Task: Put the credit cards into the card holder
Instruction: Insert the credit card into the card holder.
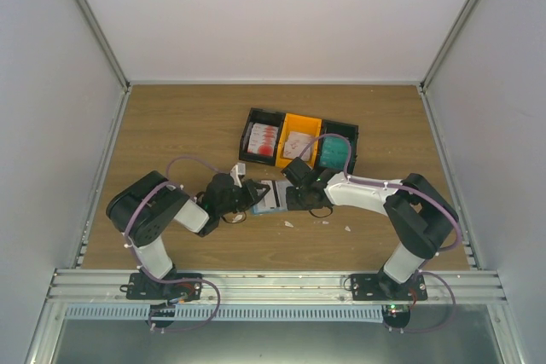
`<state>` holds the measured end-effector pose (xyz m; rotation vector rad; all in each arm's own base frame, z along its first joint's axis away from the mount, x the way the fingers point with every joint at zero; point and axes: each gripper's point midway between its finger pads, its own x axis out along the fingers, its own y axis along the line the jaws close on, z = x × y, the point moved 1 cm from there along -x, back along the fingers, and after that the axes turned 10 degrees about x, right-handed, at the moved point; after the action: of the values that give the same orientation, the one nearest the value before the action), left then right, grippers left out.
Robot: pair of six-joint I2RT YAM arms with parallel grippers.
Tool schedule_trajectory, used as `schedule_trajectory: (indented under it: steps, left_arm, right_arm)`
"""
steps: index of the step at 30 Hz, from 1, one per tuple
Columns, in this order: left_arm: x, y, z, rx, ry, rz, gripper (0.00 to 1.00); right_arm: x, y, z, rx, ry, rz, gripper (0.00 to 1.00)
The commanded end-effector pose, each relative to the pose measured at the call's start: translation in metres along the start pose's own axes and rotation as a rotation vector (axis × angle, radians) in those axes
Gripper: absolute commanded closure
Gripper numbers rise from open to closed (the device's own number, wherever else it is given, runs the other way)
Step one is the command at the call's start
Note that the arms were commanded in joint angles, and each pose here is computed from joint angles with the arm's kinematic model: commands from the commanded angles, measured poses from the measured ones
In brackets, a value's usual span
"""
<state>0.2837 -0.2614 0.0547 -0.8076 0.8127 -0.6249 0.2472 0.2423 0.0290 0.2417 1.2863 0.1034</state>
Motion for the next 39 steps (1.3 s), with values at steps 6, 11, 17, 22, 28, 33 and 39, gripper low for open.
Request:
schedule_trajectory:
  steps: [6,11,17,22,28,33,39]
  left_arm:
    - [0.003,-0.01,0.006,0.042,-0.036,-0.041,1.0]
    - [0.008,0.004,0.0,0.033,-0.014,0.008,1.0]
    - [0.012,0.022,-0.006,0.027,-0.005,0.07,1.0]
    - [0.017,0.027,-0.01,0.015,0.008,0.075,1.0]
    - [0.019,0.026,-0.013,0.02,0.024,0.066,1.0]
    - [0.016,0.03,-0.02,-0.017,0.038,0.088,1.0]
    - [0.008,0.043,-0.032,-0.11,0.056,0.148,1.0]
  right_arm:
    - [0.015,-0.025,-0.02,-0.001,0.073,-0.087,0.99]
    - [0.016,-0.027,-0.022,0.002,0.077,-0.091,0.99]
    - [0.017,-0.028,-0.022,0.004,0.077,-0.09,0.99]
    - [0.019,-0.027,-0.023,0.005,0.082,-0.088,0.99]
    - [0.019,-0.026,-0.023,0.006,0.08,-0.085,0.99]
    - [0.019,-0.027,-0.023,0.011,0.078,-0.086,0.99]
    - [0.02,-0.028,-0.024,0.016,0.081,-0.087,0.99]
